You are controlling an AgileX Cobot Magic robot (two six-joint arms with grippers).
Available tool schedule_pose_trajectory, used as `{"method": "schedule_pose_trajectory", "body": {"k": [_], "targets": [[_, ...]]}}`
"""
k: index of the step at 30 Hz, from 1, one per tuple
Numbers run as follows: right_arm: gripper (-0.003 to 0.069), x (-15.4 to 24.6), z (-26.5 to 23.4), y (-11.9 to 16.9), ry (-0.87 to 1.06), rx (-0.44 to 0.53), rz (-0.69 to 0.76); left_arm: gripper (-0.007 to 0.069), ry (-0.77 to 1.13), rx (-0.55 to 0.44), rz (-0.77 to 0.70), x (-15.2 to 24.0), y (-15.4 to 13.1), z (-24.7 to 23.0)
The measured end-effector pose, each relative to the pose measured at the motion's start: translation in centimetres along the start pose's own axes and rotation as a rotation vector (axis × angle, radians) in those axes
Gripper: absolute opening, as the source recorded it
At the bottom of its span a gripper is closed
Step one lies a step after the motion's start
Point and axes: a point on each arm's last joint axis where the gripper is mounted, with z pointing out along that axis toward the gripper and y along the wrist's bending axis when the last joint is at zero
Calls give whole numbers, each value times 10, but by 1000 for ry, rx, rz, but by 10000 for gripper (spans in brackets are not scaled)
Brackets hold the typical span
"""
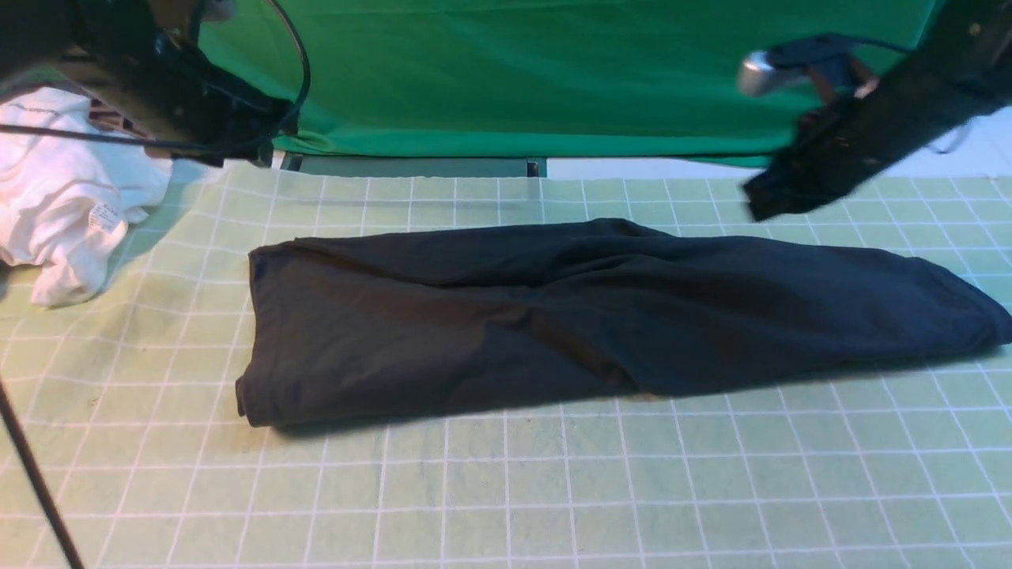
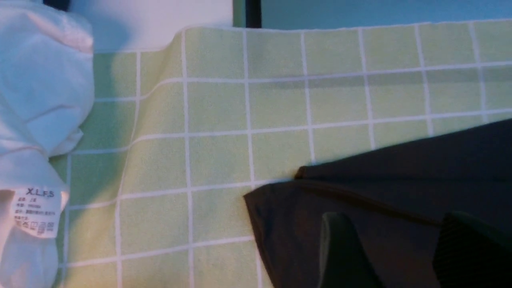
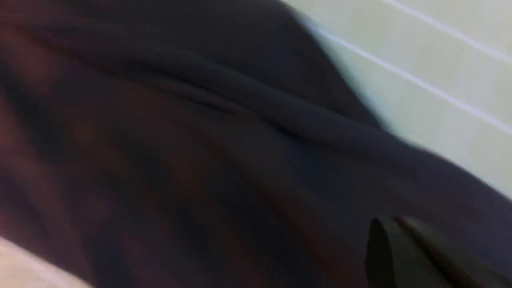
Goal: Fold a long-sleeved shirt over a green coffee tablecloth.
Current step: 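Fold the black garment in half by bringing its near edge over to the far edge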
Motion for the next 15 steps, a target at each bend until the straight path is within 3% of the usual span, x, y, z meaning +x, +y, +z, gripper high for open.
{"method": "schedule_pose_trajectory", "body": {"k": [8,15], "targets": [[10,-3,71,72,37,-111,-257,120,77,132,94,9,-39,-13],[10,-8,121,76,5,-92,-330,97,85,153,101,19,-50,-4]]}}
